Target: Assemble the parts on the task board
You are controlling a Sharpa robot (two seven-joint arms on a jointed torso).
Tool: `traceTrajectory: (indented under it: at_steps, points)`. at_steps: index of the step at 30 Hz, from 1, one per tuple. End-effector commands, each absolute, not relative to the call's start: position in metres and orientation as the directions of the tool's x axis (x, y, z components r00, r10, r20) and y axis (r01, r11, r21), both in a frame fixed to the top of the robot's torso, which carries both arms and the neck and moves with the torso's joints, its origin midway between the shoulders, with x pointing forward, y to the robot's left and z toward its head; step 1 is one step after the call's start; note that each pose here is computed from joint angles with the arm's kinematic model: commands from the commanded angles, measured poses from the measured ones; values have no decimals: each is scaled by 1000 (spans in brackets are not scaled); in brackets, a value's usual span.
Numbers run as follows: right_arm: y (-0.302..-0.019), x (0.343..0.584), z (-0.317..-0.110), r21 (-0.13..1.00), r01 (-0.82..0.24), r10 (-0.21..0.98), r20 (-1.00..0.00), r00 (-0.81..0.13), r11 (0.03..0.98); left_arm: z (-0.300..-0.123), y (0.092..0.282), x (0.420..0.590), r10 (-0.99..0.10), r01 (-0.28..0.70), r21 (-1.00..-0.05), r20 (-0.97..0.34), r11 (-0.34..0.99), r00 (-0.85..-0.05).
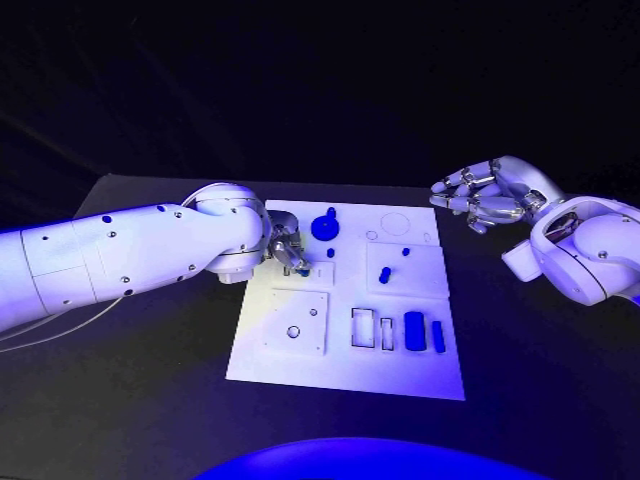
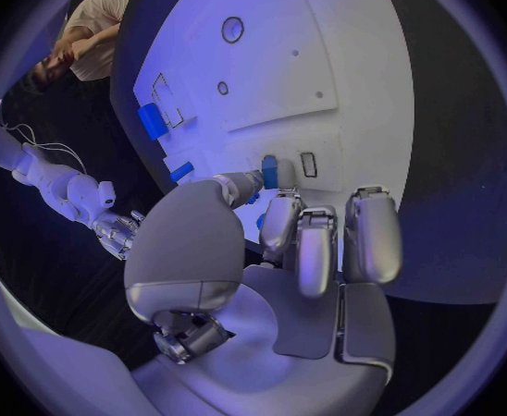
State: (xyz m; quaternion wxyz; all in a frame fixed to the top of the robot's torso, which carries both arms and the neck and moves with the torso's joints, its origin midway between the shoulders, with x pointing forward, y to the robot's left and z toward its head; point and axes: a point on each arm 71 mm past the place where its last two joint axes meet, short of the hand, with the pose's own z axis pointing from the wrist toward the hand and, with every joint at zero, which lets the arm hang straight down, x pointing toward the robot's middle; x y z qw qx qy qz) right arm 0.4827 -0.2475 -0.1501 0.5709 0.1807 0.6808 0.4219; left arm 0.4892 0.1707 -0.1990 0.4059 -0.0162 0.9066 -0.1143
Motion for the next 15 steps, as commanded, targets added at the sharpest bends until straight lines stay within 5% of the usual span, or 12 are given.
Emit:
traceTrajectory:
  at_steps: [1, 15]
  points:
    - [-246, 482, -150, 777, -247, 724, -630, -282, 580, -201, 169, 487, -103, 71, -207, -720, 976, -686]
    - [-247, 482, -149, 777, -247, 724, -629, -282, 579, -202, 170, 486, -96, 70, -198, -716, 978, -692]
